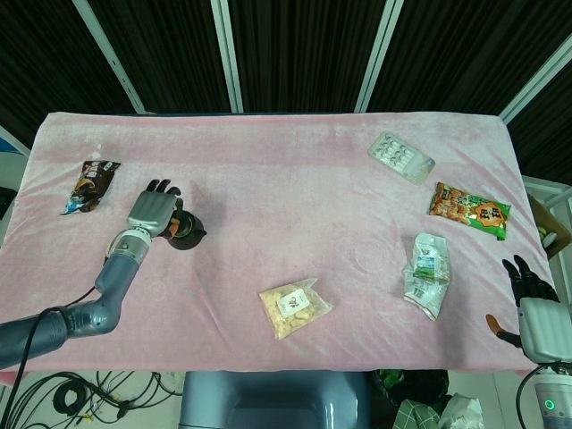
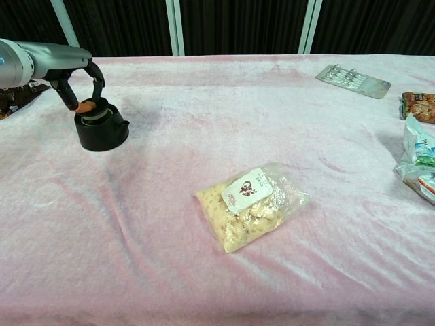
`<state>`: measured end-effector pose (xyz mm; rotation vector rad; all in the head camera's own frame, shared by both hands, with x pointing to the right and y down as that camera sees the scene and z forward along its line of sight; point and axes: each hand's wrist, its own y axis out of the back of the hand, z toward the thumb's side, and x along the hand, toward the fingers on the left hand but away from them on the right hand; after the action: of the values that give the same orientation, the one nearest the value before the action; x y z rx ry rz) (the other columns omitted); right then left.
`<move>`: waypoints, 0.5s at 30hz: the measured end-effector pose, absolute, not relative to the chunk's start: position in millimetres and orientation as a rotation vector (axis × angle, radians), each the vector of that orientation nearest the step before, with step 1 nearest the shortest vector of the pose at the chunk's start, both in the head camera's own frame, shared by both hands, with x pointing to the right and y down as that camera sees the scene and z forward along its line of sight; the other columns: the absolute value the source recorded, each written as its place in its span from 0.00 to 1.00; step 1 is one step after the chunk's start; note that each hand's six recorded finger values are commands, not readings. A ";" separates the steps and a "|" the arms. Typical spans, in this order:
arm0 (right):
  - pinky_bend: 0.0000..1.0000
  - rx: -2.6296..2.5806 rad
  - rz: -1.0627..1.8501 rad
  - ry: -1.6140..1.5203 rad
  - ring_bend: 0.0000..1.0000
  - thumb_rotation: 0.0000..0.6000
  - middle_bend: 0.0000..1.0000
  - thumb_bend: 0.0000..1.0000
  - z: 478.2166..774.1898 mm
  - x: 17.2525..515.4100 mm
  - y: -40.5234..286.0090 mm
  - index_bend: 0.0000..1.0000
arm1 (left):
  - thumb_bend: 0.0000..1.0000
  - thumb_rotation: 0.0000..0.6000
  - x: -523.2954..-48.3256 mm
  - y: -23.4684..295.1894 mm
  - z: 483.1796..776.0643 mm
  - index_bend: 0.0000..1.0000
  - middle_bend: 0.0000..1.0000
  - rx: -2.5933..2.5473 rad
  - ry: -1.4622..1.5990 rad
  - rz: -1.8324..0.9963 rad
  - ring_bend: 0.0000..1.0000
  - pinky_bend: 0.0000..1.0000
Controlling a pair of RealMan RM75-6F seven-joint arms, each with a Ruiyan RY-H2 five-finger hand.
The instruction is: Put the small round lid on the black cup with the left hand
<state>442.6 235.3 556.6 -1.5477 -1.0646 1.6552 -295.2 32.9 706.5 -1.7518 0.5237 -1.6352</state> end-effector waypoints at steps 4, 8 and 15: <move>0.19 -1.547 1.657 -1.063 0.14 1.00 0.02 0.17 556.8 442.4 235.4 0.00 | 0.52 1.00 -293.8 33.4 708.0 0.60 0.20 -1.762 0.528 -1.630 0.00 0.04; 0.19 -1.546 1.659 -1.066 0.14 1.00 0.02 0.17 556.6 442.9 235.3 0.00 | 0.52 1.00 -292.6 34.7 711.2 0.60 0.20 -1.776 0.541 -1.625 0.00 0.04; 0.19 -1.547 1.659 -1.063 0.14 1.00 0.03 0.17 556.8 442.6 235.0 0.00 | 0.52 1.00 -293.3 38.3 716.6 0.60 0.20 -1.784 0.527 -1.639 0.00 0.03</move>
<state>442.6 235.0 556.8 -1.5468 -1.0625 1.6586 -293.3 38.3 716.6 -1.7837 0.5274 -1.6395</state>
